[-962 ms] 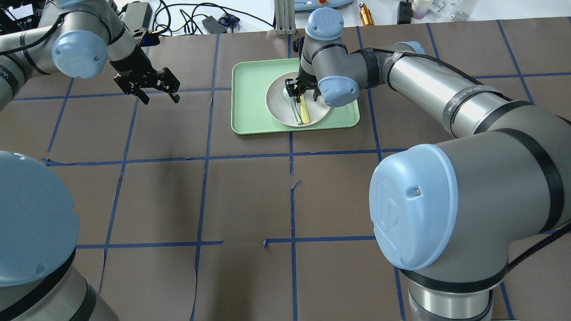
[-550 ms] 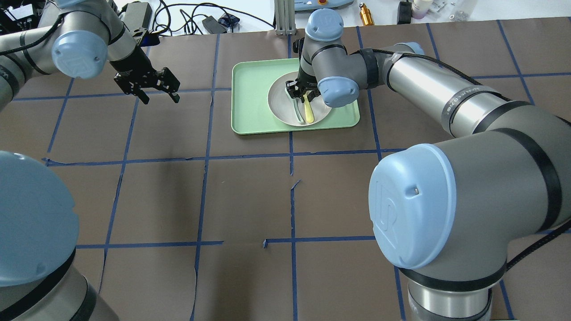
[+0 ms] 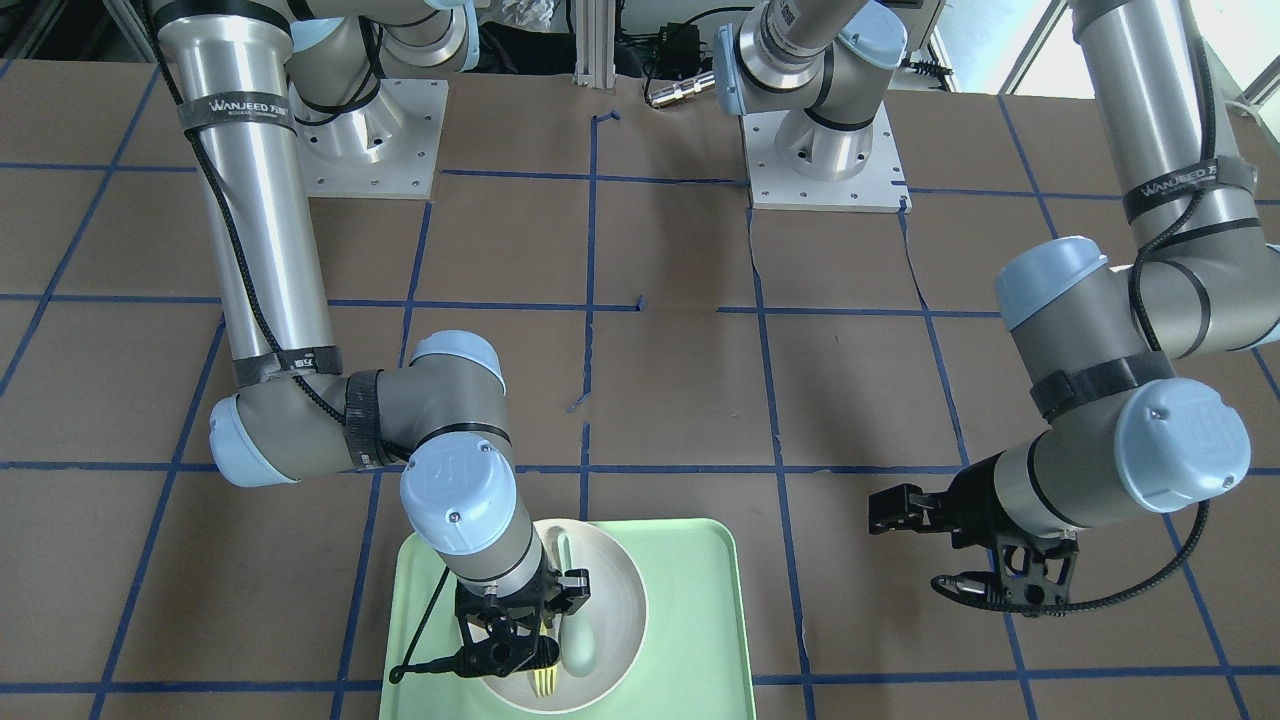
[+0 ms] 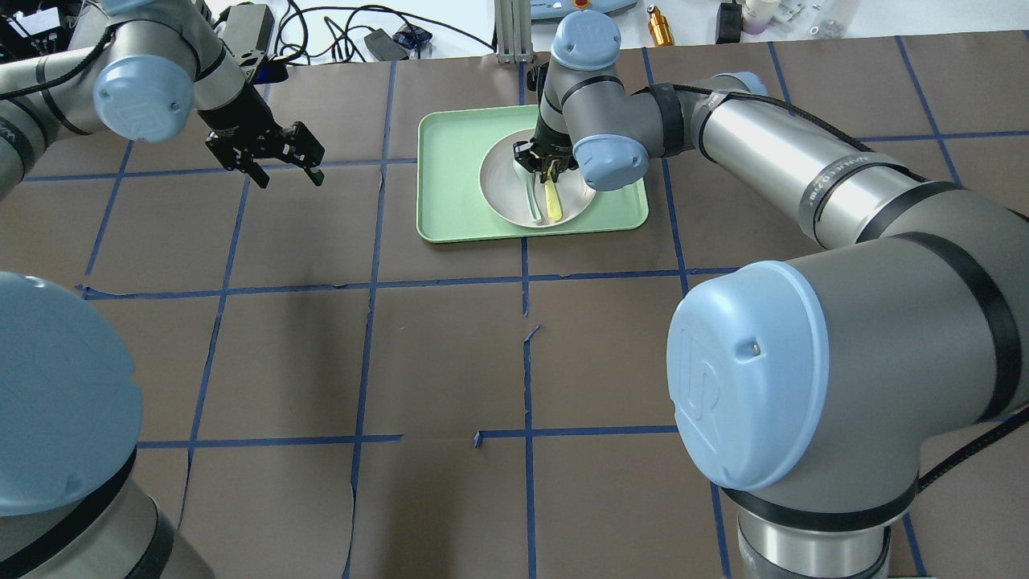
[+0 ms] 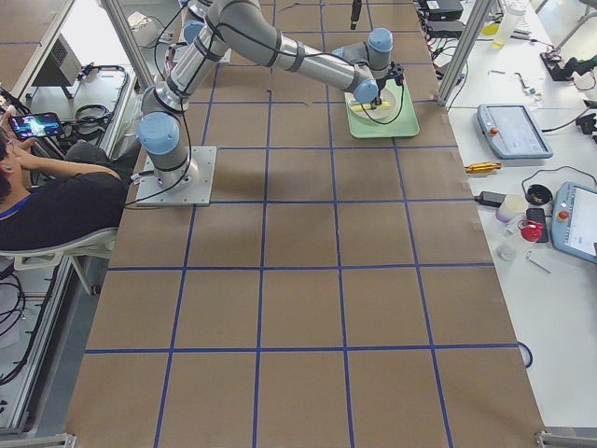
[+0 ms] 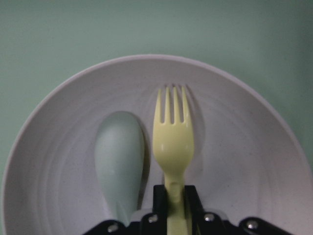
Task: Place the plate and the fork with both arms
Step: 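Lift the yellow fork with the right gripper and move it beside the plate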
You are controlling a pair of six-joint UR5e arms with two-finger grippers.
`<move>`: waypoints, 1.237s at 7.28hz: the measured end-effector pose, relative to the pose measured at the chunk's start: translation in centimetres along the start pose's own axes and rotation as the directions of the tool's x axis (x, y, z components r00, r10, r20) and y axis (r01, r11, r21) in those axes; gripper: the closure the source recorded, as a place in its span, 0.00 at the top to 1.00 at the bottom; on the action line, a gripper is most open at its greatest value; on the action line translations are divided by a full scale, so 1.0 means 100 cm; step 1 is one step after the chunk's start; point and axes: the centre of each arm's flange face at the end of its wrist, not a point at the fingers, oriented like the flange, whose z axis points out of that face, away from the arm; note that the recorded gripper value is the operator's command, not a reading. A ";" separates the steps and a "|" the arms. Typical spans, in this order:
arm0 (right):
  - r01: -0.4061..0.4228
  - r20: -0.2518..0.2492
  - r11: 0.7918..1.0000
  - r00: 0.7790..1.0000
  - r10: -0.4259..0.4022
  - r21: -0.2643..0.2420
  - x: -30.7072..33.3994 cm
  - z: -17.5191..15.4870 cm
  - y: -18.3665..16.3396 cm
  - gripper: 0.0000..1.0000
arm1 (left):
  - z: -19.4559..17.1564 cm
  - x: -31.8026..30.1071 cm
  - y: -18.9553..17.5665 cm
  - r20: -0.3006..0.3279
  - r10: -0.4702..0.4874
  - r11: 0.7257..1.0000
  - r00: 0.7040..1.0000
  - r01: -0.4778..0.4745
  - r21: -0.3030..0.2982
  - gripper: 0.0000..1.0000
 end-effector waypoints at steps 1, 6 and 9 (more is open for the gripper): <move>-0.013 0.002 1.000 1.000 0.013 0.008 -0.001 -0.008 -0.001 0.00 | 0.000 0.000 0.000 0.000 0.000 1.000 1.000 0.000 0.000 1.00; -0.021 -0.024 0.996 0.999 0.023 0.083 0.043 -0.063 -0.021 0.00 | -0.003 0.001 0.000 0.002 0.001 1.000 1.000 -0.001 0.005 1.00; 0.040 -0.061 0.998 0.997 -0.037 0.046 0.110 -0.039 -0.031 0.00 | -0.001 0.002 0.001 0.001 0.000 1.000 1.000 0.000 0.001 1.00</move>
